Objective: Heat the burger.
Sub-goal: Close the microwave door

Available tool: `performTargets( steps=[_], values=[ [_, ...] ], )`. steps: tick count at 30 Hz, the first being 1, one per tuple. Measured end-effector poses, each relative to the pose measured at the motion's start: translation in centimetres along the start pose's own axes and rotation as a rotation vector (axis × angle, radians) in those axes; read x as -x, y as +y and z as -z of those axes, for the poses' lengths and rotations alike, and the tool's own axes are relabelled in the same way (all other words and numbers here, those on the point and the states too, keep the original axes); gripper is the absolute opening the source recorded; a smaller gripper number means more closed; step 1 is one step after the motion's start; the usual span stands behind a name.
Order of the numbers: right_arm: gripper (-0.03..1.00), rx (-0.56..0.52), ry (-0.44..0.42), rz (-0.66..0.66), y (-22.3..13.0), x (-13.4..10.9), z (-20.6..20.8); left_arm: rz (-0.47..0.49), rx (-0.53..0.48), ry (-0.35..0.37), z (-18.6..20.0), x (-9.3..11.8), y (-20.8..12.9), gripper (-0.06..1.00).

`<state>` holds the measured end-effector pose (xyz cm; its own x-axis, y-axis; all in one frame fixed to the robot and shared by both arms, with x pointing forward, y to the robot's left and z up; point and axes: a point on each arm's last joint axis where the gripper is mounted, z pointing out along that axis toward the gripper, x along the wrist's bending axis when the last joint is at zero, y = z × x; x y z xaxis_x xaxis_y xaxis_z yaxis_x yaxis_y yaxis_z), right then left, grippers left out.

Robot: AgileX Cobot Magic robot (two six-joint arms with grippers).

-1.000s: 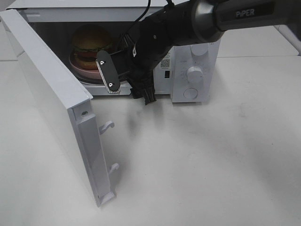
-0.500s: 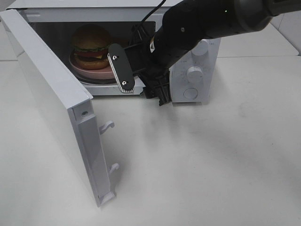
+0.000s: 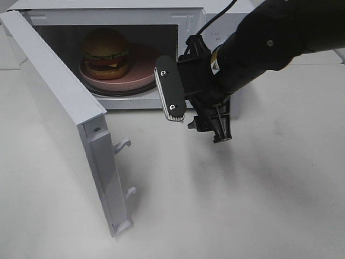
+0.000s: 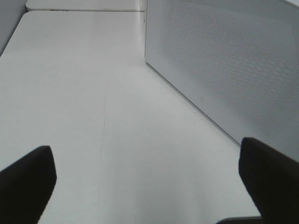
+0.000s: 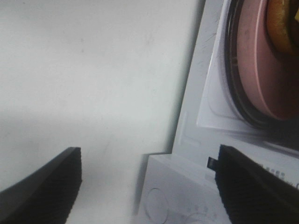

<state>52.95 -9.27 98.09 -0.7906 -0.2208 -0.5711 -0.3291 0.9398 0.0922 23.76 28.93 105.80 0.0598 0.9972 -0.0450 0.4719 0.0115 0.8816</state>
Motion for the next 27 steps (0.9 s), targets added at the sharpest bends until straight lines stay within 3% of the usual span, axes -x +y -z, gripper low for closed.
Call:
performTargets(
  steps=[12,14,17,19,20,24,25,27],
  values=[
    [0.77,0.003,-0.009,-0.245,-1.5,-3.5,4.4,0.000,0.000,0.000,0.0,0.0,0.0,0.99],
    [0.77,0.010,-0.021,-0.384,-2.1,-4.7,6.1,0.000,0.000,0.000,0.0,0.0,0.0,0.99],
    [0.77,0.007,-0.019,-0.418,-2.3,-5.1,6.5,0.000,0.000,0.000,0.0,0.0,0.0,0.99],
    [0.77,-0.022,0.006,-0.555,-3.1,-6.8,7.7,0.000,0.000,0.000,0.0,0.0,0.0,0.99],
    [0.77,-0.022,0.006,-0.555,-3.1,-6.8,7.7,0.000,0.000,0.000,0.0,0.0,0.0,0.99],
    [0.77,-0.067,0.027,-0.740,-3.7,-7.7,9.2,0.000,0.000,0.000,0.0,0.0,0.0,0.99],
    [0.77,-0.085,0.028,-0.842,-4.0,-8.0,10.1,0.000,0.000,0.000,0.0,0.0,0.0,0.99],
    [0.77,-0.092,0.026,-0.887,-4.1,-8.1,10.5,0.000,0.000,0.000,0.0,0.0,0.0,0.99]
  ],
)
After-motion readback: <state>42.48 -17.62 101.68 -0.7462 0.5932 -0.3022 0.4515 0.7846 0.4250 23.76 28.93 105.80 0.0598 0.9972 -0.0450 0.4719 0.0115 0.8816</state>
